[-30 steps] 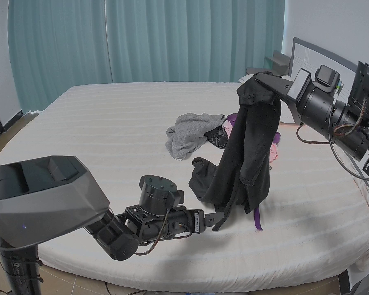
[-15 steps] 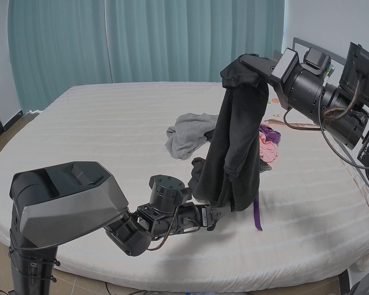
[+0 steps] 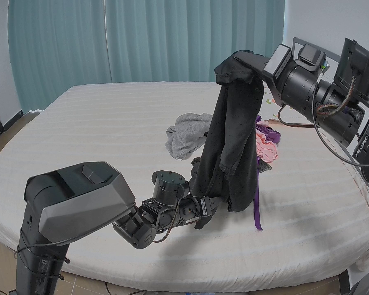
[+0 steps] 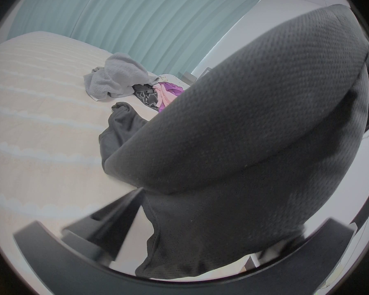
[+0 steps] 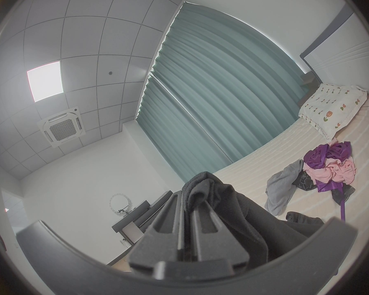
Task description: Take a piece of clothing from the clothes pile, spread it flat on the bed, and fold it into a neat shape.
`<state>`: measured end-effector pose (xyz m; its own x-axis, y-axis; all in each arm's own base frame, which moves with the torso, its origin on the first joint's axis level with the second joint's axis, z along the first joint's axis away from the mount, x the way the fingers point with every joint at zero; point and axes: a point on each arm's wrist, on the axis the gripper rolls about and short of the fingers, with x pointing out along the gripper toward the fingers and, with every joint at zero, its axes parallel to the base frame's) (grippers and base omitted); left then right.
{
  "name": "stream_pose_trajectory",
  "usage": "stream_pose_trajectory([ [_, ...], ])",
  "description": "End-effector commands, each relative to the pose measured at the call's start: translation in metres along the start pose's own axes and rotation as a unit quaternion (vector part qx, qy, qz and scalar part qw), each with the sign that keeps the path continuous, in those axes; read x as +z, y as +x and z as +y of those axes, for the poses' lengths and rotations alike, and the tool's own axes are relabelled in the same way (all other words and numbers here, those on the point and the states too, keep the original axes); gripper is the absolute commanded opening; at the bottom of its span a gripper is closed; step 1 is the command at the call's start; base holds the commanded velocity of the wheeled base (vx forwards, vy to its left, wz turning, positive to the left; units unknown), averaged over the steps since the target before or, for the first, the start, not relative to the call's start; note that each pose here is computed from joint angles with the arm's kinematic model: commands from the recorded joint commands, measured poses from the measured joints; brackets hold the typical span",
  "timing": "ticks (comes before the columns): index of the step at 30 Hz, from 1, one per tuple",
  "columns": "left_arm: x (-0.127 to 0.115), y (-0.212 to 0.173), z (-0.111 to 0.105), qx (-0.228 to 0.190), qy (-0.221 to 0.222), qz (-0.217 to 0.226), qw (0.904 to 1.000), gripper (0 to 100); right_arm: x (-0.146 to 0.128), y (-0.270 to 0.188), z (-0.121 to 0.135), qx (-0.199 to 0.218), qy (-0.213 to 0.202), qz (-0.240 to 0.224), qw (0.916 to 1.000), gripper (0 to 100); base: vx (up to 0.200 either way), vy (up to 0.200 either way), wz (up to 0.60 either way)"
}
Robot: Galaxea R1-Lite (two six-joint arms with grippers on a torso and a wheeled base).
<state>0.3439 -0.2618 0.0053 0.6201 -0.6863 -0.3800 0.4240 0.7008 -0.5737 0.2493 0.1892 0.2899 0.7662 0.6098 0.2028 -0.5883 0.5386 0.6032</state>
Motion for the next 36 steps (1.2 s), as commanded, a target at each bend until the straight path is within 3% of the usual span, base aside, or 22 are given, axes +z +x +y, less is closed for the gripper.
stream_pose_trajectory([
  [1, 0.002, -0.002, 0.008, 0.018, -0.004, -0.008, 0.9998, 0, 0.003, 0.001, -0.008, -0.011, -0.002, -0.005, 0.9999, 0, 0.000, 0.000, 0.00],
  [7, 0.021, -0.028, 0.011, 0.035, -0.017, -0.026, 0.9989, 0, 0.004, 0.004, -0.031, -0.044, -0.005, -0.005, 0.9990, 0, 0.000, 0.000, 0.00],
  [11, 0.034, -0.054, 0.006, 0.038, -0.037, -0.041, 0.9978, 0, -0.001, 0.013, -0.061, -0.082, -0.005, 0.003, 0.9966, 0, 0.000, 0.000, 0.00],
  [16, 0.072, -0.099, -0.006, 0.044, -0.081, -0.078, 0.9927, 0, -0.018, 0.026, -0.108, -0.138, 0.002, 0.025, 0.9901, 0, 0.000, 0.000, 0.00],
  [17, 0.072, -0.099, -0.006, 0.044, -0.081, -0.078, 0.9927, 0, -0.018, 0.026, -0.108, -0.138, 0.002, 0.025, 0.9901, 0, 0.000, 0.000, 0.00],
  [18, 0.089, -0.117, -0.012, 0.043, -0.103, -0.098, 0.9889, 0, -0.029, 0.032, -0.126, -0.160, 0.004, 0.036, 0.9865, 0, 0.000, 0.000, 0.00],
  [20, 0.090, -0.118, -0.013, 0.043, -0.104, -0.099, 0.9887, 0, -0.029, 0.032, -0.127, -0.161, 0.004, 0.036, 0.9862, 0, 0.000, 0.000, 0.00],
  [21, 0.106, -0.137, -0.015, 0.054, -0.110, -0.122, 0.9849, 0, -0.035, 0.036, -0.143, -0.170, 0.004, 0.035, 0.9848, 0, 0.000, 0.000, 0.00],
  [27, 0.136, -0.173, -0.018, 0.070, -0.109, -0.197, 0.9718, 0, -0.006, 0.038, -0.135, -0.131, -0.011, -0.042, 0.9903, 0, 0.000, 0.000, 0.00],
  [30, 0.138, -0.181, -0.022, 0.069, -0.108, -0.200, 0.9713, 0, 0.007, 0.028, -0.123, -0.113, -0.016, -0.068, 0.9911, 0, 0.000, 0.000, 0.00],
  [36, 0.121, -0.174, -0.013, 0.087, -0.127, -0.170, 0.9735, 0, -0.040, 0.000, -0.147, -0.167, 0.003, 0.013, 0.9859, 0, 0.000, 0.000, 0.00],
])
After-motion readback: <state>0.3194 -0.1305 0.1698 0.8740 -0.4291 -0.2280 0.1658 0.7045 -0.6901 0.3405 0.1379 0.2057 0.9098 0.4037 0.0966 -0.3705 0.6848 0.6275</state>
